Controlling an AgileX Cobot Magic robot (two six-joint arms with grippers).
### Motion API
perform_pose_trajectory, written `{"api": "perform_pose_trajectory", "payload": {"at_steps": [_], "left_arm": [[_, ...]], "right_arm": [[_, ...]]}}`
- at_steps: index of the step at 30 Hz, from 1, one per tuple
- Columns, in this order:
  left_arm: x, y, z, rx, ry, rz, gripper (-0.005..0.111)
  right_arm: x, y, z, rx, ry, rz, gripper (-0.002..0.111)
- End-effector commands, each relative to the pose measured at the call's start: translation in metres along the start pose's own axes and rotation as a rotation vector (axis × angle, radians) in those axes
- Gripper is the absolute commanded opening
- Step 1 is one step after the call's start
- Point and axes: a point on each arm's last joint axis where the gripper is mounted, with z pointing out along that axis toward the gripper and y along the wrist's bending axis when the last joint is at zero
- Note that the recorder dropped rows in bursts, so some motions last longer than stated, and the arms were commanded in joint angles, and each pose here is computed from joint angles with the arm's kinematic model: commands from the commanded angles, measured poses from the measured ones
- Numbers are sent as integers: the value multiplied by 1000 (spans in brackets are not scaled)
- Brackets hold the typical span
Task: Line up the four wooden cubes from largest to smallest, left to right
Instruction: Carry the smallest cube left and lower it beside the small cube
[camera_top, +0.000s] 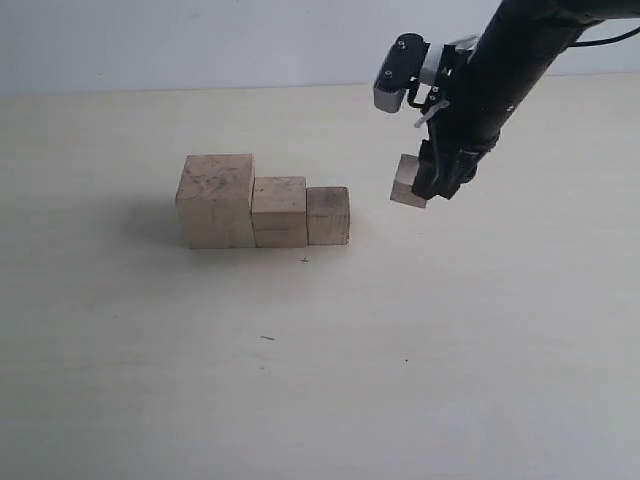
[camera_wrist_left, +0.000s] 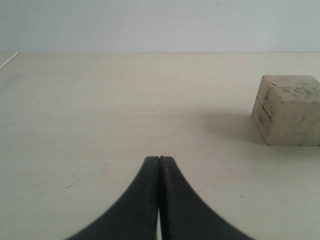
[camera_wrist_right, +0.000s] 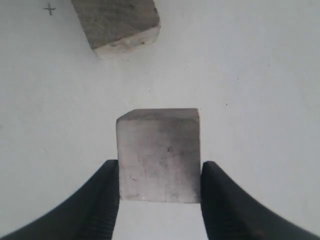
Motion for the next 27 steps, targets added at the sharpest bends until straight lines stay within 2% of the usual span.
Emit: {"api": "perform_pose_trajectory", "payload": {"at_steps": [1,4,9,27], "left_arm": [[0,0,0,3,-14,-2,0],[0,0,0,3,-14,-2,0],[0,0,0,3,-14,-2,0],[0,0,0,3,-14,-2,0]], "right_arm": [[17,-17,9,-52,-76,-155,0],[21,-20,28,-102,-130,-190,0],[15,-16,44,-145,-170,-154,0],[3,-8,63,-164,-207,-200,0]]}}
